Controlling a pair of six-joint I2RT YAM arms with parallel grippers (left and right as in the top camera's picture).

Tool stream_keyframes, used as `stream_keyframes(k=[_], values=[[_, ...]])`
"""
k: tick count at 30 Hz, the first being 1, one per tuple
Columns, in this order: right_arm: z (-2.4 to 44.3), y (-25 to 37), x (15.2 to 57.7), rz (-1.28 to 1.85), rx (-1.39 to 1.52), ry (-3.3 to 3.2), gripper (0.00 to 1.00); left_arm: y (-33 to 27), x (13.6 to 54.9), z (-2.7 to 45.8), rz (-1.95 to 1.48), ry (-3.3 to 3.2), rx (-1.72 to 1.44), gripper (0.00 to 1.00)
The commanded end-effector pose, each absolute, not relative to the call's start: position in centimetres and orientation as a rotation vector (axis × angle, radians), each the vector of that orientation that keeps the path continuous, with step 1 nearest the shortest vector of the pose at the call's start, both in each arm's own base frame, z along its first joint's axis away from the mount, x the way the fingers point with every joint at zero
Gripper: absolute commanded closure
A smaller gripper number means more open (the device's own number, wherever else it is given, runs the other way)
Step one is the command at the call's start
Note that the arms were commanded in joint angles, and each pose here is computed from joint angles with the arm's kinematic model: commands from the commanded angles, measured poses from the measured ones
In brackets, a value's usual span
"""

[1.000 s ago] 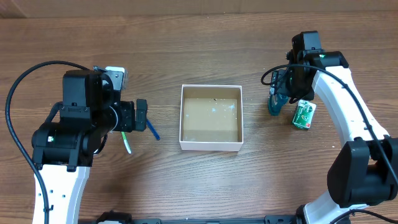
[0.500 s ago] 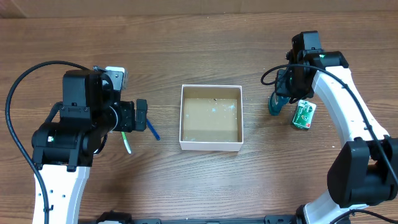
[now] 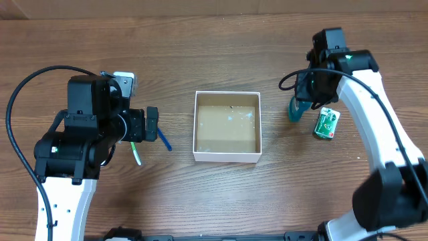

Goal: Pack container
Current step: 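Carry the mouthwash bottle into the box and release it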

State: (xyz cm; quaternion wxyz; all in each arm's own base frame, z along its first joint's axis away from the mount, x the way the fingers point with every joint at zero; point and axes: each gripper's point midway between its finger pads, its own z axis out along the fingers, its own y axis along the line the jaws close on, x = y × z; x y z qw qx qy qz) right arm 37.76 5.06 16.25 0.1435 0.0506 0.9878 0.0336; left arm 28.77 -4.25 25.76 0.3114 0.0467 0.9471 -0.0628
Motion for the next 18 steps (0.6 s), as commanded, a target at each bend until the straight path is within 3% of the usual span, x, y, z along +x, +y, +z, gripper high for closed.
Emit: stream_keyframes(k=[1, 4, 9, 18], values=[[26.8, 8.9, 36.6, 0.202, 0.008, 2.586, 0.96, -4.3, 29.1, 26.8, -0.176, 2.473, 0.122, 0.0], [29.5, 12.5, 34.2, 0.258, -0.053, 2.541, 0.96, -4.3, 29.1, 26.8, -0.176, 2.473, 0.123, 0.0], [30.0, 18.9, 31.7, 0.337, -0.175, 2.533, 0.96, -4.3, 29.1, 26.8, -0.176, 2.473, 0.122, 0.0], [22.9, 26.2, 33.0, 0.335, -0.109, 2.674, 0.96, -4.3, 29.1, 26.8, -0.176, 2.473, 0.122, 0.0]])
